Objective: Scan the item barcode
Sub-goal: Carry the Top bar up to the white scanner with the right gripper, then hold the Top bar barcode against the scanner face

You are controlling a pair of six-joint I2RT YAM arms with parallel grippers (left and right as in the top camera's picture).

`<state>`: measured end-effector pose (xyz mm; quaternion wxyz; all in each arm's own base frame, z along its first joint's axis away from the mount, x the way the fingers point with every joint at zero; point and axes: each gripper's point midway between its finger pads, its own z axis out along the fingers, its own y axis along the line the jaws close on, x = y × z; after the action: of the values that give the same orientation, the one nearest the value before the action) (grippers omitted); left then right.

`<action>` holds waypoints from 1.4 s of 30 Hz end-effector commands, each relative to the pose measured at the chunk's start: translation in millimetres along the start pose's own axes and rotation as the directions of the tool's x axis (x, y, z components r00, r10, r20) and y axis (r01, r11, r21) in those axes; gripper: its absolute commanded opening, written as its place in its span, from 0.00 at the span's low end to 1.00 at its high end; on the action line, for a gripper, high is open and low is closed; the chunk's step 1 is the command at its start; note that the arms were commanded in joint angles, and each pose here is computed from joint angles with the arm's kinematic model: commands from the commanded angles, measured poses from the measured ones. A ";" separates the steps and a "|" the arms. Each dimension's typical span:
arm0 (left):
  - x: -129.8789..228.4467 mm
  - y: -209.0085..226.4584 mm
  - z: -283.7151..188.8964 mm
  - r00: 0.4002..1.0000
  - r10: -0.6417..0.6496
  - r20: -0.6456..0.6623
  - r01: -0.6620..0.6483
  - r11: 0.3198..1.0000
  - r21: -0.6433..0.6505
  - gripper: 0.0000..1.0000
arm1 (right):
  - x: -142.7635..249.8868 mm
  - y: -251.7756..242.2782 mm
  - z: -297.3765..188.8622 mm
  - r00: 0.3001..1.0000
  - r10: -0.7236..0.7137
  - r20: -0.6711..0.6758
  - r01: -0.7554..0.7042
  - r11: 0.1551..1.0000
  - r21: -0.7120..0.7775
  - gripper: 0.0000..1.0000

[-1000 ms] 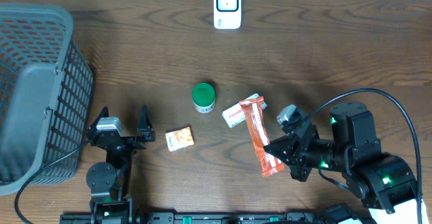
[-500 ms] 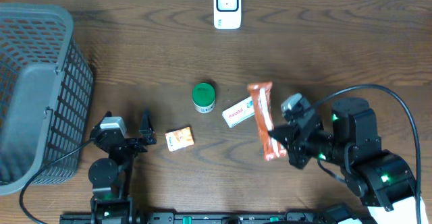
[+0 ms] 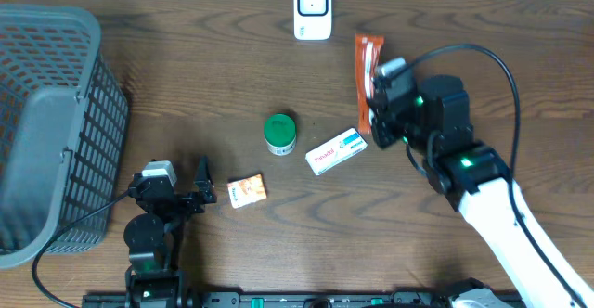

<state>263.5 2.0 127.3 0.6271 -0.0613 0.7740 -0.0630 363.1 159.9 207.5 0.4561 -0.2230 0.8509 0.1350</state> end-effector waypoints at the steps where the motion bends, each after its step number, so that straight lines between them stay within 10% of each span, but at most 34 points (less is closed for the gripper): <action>1: 0.4 -0.7 -0.1 1.000 0.016 0.000 -0.016 1.000 0.006 0.99 | -20.1 -12.9 11.2 0.995 -0.077 0.061 0.071 0.993 0.095 0.01; 13: 1.2 -0.6 -0.1 1.000 0.016 -0.003 -0.016 1.000 0.006 0.99 | -64.4 -70.5 39.3 0.939 -0.304 0.159 0.208 0.873 0.441 0.01; 24: 33.1 4.5 -2.3 0.991 0.004 -0.133 -0.006 1.000 -0.014 0.99 | -72.6 -97.4 118.0 0.858 -0.502 -0.109 0.473 0.689 0.549 0.01; 42: 69.1 19.4 -10.3 0.960 0.006 -0.279 -0.031 0.996 -0.087 0.99 | -58.3 -104.6 209.5 0.526 -0.706 -0.474 0.823 0.281 0.494 0.01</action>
<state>245.1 7.5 73.4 0.5312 -0.0747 0.8430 -0.0394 588.5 175.0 137.2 0.4557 -0.4234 0.6718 -0.4022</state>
